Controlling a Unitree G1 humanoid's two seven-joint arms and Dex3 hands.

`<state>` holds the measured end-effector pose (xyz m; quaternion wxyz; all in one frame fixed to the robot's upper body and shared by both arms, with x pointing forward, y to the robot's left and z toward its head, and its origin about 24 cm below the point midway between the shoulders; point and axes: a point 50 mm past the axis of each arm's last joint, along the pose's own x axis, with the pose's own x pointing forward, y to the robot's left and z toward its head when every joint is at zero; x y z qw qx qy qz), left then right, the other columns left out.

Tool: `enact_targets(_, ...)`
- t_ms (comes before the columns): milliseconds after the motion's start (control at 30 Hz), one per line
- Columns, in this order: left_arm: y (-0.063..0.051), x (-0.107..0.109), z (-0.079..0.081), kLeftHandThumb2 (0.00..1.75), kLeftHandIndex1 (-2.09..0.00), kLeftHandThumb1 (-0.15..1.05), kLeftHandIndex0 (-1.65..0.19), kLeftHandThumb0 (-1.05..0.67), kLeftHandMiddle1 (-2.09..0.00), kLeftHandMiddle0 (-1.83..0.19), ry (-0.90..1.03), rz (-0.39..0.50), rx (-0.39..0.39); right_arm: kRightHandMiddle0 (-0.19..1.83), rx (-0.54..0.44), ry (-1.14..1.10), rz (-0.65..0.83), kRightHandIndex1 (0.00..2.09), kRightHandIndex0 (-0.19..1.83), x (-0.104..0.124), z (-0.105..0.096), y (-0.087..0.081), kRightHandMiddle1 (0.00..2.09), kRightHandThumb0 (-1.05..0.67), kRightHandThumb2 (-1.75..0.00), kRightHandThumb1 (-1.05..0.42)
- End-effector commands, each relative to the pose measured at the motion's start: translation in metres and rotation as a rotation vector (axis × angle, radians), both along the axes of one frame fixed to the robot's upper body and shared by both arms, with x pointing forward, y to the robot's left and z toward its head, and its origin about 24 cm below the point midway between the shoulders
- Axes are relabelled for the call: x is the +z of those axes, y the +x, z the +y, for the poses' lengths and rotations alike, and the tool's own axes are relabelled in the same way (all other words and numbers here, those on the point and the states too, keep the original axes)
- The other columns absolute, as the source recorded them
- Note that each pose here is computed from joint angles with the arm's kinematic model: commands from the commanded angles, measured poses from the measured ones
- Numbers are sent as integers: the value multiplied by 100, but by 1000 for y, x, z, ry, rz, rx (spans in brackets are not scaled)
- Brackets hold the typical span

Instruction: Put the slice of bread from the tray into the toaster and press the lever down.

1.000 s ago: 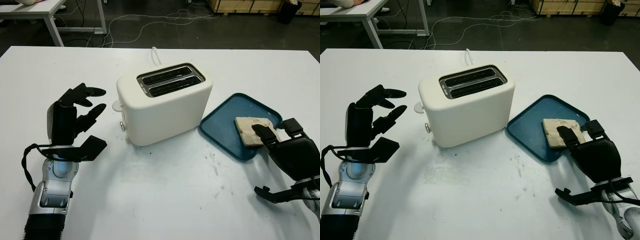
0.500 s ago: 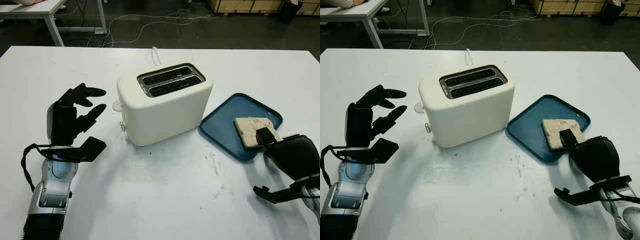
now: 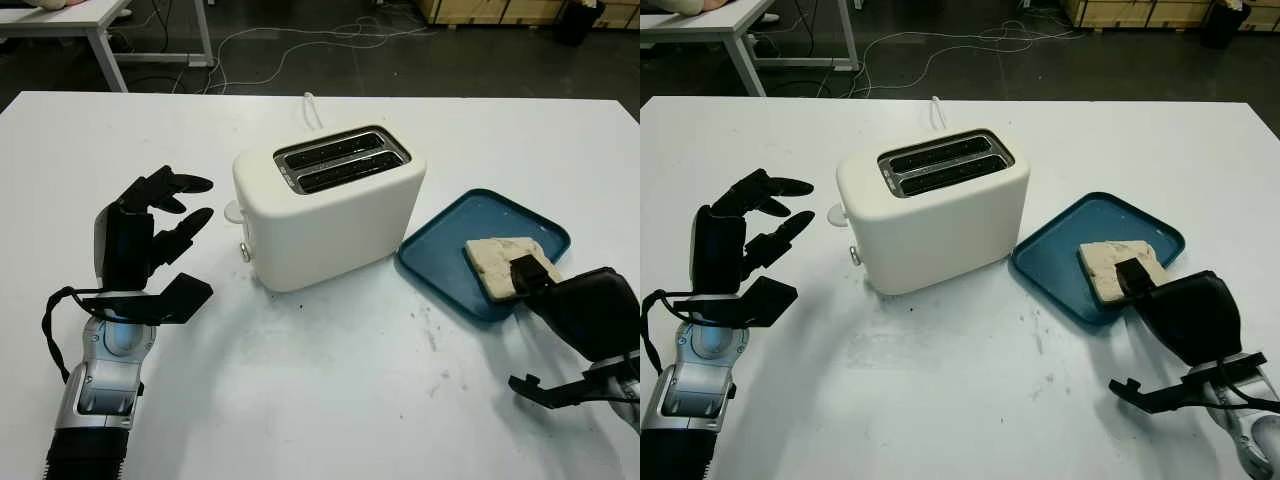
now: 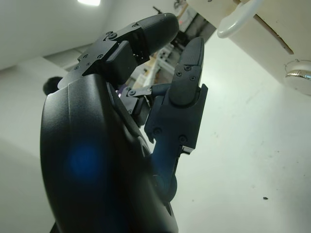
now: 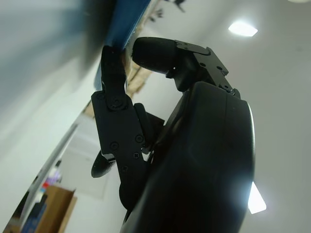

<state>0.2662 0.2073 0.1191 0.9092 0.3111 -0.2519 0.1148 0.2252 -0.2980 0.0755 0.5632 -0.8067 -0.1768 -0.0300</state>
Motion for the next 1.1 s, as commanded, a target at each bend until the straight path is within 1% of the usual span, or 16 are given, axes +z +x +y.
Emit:
enact_targets(0, 1, 2, -1, 14, -83, 92, -64, -33, -146, -52, 3, -8, -5, 6, 81, 55, -99, 175, 129, 15, 3, 5, 175, -24, -14, -92)
enact_targets(33, 1, 2, -1, 14, -83, 92, -64, -33, -146, -52, 0, -4, -4, 3, 104, 100, -126, 175, 96, 19, 5, 5, 175, -24, -14, -92)
enact_targets(67, 1, 2, -2, 15, -83, 92, -64, -33, -146, -51, -3, -1, -3, 1, 125, 141, -151, 175, 49, 23, 8, 5, 175, -25, -14, -92)
enact_targets(100, 1, 2, -2, 15, -83, 92, -64, -33, -146, -51, -4, -1, -4, 1, 146, 174, -174, 175, 25, 25, 11, 6, 175, -25, -15, -92)
enact_targets(133, 1, 2, -2, 15, -83, 92, -64, -33, -147, -52, -2, 0, -3, 0, 173, 211, -192, 175, 13, 28, 15, 6, 175, -26, -17, -92)
enact_targets(167, 1, 2, -3, 15, -83, 92, -64, -33, -148, -51, -2, -1, -4, 0, 198, 235, -201, 175, 5, 30, 20, 8, 175, -27, -20, -92)
enact_targets(233, 1, 2, -3, 14, -83, 92, -64, -33, -148, -51, -5, -4, -6, 0, 235, 263, -198, 175, 1, 31, 28, 11, 175, -27, -20, -92)
enact_targets(300, 1, 2, -3, 14, -83, 92, -65, -33, -149, -52, -4, -4, -5, 0, 248, 266, -162, 175, 0, 29, 34, 14, 175, -28, -18, -92)
enact_targets(467, 0, 2, -2, 15, -83, 92, -64, -31, -148, -50, -6, 0, 1, 1, 258, 268, -36, 175, 3, 22, 41, 16, 175, -29, -20, -92)
enact_targets(500, 0, 2, -2, 15, -83, 92, -64, -31, -148, -50, -5, -1, 0, 5, 251, 264, -3, 175, 9, 22, 41, 16, 175, -30, -21, -92)
enact_targets(567, 0, 2, -2, 15, -83, 92, -63, -32, -148, -50, -5, -2, -2, 14, 240, 261, 53, 175, 30, 22, 42, 15, 175, -30, -22, -92)
enact_targets(600, 0, 2, -2, 15, -82, 92, -63, -33, -149, -50, -8, 3, -4, 22, 236, 262, 77, 175, 51, 22, 42, 15, 175, -31, -23, -92)
enact_targets(667, 0, 1, -2, 16, -82, 92, -63, -33, -149, -50, -8, 1, -5, 30, 233, 260, 111, 175, 72, 21, 42, 14, 175, -33, -22, -92)
enact_targets(867, 1, 1, -2, 16, -83, 92, -63, -33, -148, -50, -7, 0, -1, 40, 228, 257, 159, 175, 95, 22, 42, 14, 175, -33, -22, -92)
enact_targets(1067, 1, 1, -2, 15, -83, 92, -64, -33, -147, -51, -7, -9, -3, 43, 219, 256, 197, 175, 100, 22, 42, 13, 175, -34, -26, -92)
